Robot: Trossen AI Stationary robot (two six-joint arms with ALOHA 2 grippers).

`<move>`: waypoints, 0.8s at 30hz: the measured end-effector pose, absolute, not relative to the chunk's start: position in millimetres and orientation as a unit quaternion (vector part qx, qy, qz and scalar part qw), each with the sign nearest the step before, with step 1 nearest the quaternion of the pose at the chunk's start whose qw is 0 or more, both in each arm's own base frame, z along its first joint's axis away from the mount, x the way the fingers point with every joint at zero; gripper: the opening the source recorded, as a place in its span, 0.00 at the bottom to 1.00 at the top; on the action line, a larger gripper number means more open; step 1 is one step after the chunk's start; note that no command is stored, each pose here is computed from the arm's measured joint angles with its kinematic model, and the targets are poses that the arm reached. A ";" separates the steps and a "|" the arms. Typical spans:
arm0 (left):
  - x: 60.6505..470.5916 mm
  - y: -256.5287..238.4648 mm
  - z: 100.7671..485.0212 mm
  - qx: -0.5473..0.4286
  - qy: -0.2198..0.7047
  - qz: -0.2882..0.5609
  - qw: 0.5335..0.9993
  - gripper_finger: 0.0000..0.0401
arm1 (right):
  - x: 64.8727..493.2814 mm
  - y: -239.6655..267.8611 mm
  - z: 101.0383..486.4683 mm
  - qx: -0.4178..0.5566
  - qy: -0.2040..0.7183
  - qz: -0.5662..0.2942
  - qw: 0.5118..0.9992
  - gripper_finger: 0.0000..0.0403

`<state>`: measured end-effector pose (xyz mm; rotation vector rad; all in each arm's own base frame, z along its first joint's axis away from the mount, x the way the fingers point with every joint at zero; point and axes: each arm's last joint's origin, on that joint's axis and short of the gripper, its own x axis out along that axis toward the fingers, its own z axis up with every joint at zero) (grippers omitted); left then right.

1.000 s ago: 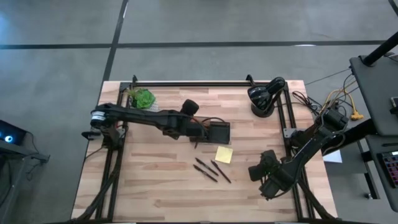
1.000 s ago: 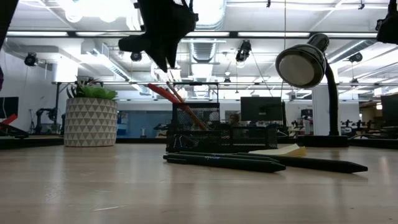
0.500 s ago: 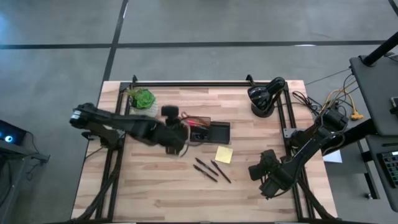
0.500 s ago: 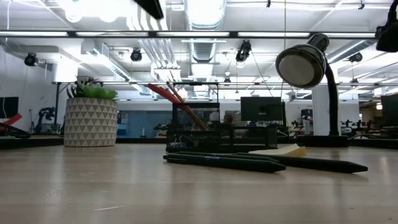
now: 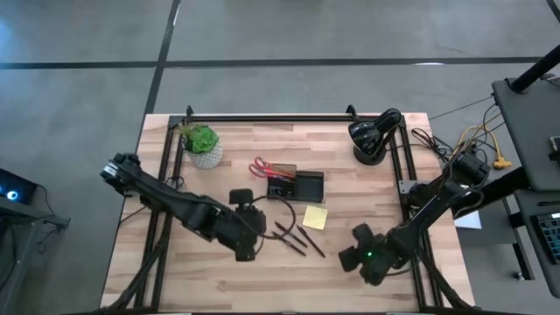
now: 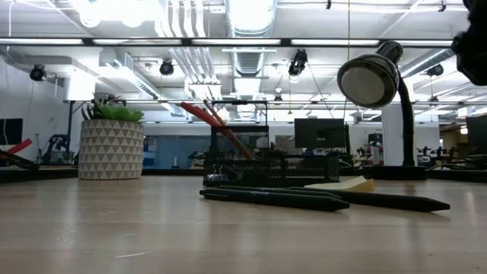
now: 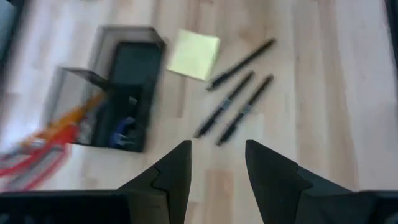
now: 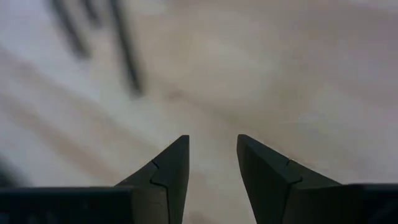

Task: Pick and place office supplies into organizer
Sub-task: Put the right black pen into the black desk organizer

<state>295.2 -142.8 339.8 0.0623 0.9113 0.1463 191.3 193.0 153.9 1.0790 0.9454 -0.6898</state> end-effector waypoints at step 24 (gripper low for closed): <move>311.1 -186.3 264.0 0.047 0.517 0.056 0.853 0.33 | 262.6 239.2 137.8 0.253 0.497 -0.319 0.766 0.26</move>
